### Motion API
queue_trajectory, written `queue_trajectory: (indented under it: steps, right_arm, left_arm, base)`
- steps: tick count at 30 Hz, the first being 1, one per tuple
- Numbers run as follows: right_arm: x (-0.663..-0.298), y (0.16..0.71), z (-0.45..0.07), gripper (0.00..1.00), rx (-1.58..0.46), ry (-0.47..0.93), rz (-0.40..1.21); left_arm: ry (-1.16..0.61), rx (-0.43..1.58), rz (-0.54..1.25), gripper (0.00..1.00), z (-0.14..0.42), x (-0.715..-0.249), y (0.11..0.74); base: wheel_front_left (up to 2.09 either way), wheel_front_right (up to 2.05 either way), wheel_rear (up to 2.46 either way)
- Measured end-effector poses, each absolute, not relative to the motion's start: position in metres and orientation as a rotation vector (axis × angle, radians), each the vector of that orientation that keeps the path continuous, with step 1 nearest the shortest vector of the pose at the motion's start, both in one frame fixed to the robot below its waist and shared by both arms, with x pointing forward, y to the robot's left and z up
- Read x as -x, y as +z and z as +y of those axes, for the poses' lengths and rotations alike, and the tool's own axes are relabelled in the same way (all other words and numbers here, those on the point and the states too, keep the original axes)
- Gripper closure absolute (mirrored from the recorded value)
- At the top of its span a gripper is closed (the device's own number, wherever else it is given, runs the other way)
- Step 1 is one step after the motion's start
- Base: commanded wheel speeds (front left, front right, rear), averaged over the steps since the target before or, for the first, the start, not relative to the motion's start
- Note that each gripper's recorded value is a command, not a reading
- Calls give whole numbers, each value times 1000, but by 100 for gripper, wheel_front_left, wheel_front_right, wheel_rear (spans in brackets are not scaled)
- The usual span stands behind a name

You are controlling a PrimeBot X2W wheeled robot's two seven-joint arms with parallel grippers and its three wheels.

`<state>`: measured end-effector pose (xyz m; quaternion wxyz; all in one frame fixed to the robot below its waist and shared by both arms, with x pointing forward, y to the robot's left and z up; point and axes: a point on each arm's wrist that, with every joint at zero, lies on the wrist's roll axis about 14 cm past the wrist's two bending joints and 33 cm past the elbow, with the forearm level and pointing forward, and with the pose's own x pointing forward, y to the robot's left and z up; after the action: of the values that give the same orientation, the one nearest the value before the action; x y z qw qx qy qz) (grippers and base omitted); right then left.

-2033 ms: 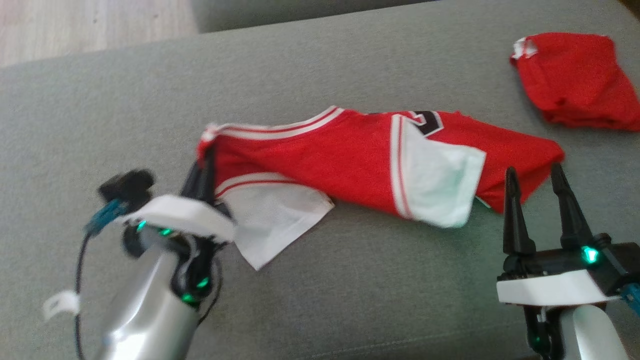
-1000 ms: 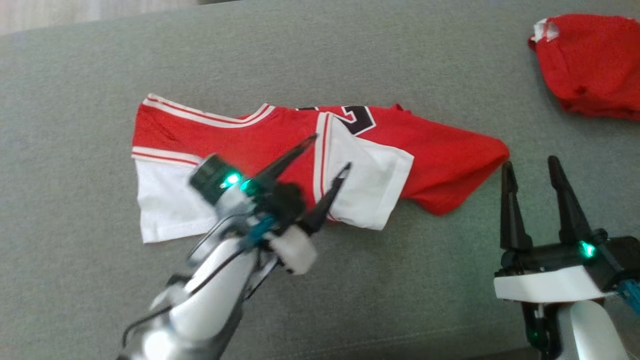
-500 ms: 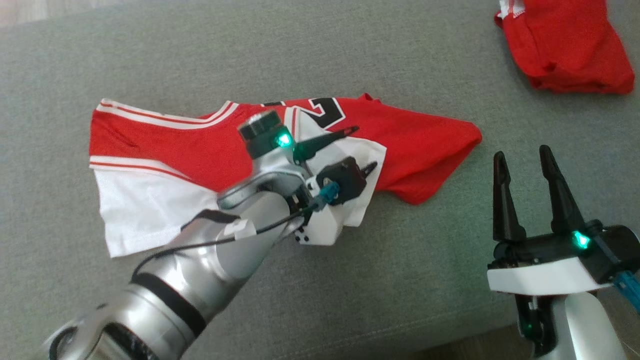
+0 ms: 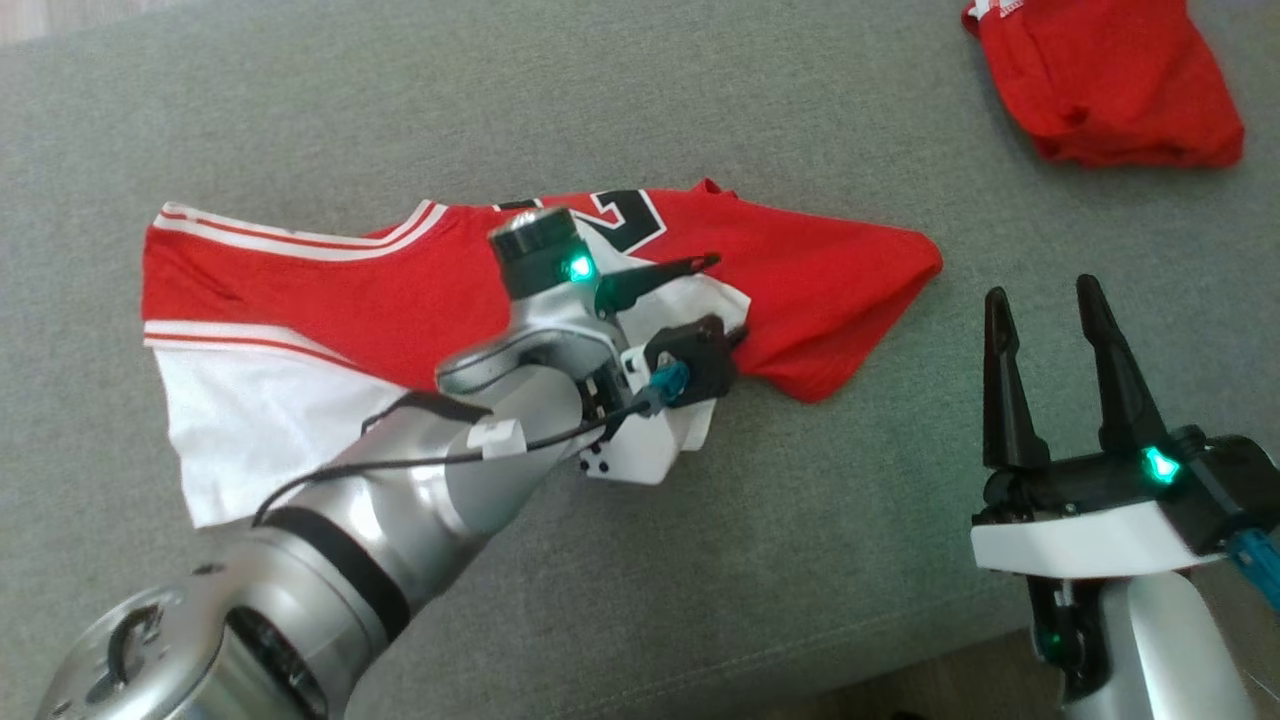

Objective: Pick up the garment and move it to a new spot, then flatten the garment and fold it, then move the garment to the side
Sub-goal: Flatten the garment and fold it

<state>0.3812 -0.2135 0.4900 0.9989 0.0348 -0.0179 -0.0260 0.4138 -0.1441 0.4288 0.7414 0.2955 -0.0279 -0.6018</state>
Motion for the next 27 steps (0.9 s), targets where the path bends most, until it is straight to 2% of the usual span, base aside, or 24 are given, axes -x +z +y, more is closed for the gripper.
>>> queue_trajectory:
  steps: [8,9,10,11,12,13,14,21,27]
  right_arm:
    - [-379,487,-219,0,-72,-70,-26]
    - [-379,487,-219,0,-72,-71,-26]
    - [-379,487,-219,0,-71,-72,-26]
    - [-379,487,-219,0,-71,-72,-26]
    - [-379,488,-220,0,-71,-72,-27]
    - [-379,488,-219,0,-71,-72,-29]
    - [-379,489,-219,0,-71,-71,-31]
    - [-384,495,-213,0,-67,-47,-53]
    - [-391,494,-185,0,-87,37,-54]
  left_arm:
    - [-1356,-650,-43,0,-149,-410,420]
    - [-1359,-650,-33,12,-148,-409,417]
    - [-1359,-650,-25,45,-148,-409,416]
    - [-1360,-645,-22,64,-148,-409,415]
    - [-1361,-641,-19,80,-149,-408,416]
    - [-1360,-637,-17,87,-149,-408,416]
    - [-1359,-636,-17,100,-148,-408,417]
    - [-1303,-549,-41,100,-147,-413,442]
    - [-1258,-469,-75,100,-136,-404,461]
  base:
    - [0,0,0]
    - [0,0,0]
    - [0,0,0]
    - [0,0,0]
    - [0,0,0]
    - [0,0,0]
    - [0,0,0]
    - [0,0,0]
    - [0,0,0]
